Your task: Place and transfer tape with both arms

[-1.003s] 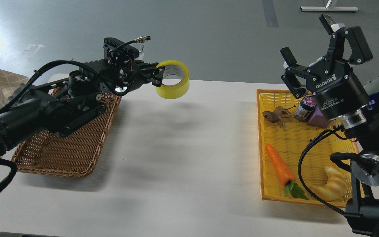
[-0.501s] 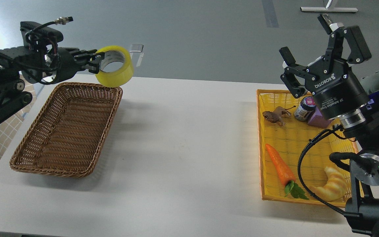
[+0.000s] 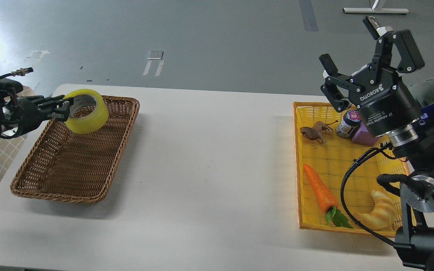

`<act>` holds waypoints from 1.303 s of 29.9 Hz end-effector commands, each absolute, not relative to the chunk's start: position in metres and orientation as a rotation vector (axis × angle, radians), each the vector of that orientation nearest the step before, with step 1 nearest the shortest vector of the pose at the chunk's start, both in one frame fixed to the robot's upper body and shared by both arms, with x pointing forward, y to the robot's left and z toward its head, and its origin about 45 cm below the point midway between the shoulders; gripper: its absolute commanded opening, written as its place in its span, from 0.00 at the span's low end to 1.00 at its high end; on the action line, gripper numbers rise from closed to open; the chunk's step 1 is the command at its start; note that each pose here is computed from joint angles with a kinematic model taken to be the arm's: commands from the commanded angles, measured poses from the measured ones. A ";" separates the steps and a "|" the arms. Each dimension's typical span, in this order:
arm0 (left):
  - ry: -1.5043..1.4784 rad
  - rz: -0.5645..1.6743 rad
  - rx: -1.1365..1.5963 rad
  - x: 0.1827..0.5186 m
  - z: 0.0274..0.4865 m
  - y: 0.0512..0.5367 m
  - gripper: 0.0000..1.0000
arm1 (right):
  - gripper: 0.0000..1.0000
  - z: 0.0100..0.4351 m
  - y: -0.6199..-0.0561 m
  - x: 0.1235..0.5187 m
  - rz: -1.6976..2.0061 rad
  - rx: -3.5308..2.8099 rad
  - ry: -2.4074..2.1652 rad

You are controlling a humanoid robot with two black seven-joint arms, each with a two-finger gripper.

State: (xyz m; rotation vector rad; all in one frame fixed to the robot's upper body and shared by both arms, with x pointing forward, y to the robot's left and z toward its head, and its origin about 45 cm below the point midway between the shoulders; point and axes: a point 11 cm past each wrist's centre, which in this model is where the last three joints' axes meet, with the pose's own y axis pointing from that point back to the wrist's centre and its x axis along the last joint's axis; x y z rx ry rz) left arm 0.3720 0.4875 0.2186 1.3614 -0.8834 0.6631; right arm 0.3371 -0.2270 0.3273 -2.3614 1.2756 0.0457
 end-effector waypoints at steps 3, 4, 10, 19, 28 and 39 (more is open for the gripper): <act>-0.820 0.685 1.390 0.354 0.199 0.512 0.00 | 1.00 0.327 -0.227 0.337 0.047 -2.363 1.275; -0.818 0.683 1.392 0.350 0.195 0.515 0.00 | 1.00 0.327 -0.227 0.337 0.047 -2.363 1.275; -0.813 0.676 1.387 0.336 0.175 0.516 0.00 | 1.00 0.326 -0.227 0.336 0.049 -2.363 1.276; -0.809 0.672 1.371 0.338 0.168 0.509 0.00 | 1.00 0.325 -0.228 0.335 0.050 -2.363 1.281; -0.855 0.694 1.347 0.342 0.161 0.501 0.15 | 1.00 0.325 -0.229 0.336 0.054 -2.353 1.293; -0.875 0.686 1.223 0.339 0.155 0.484 0.97 | 1.00 0.324 -0.231 0.337 0.059 -2.348 1.304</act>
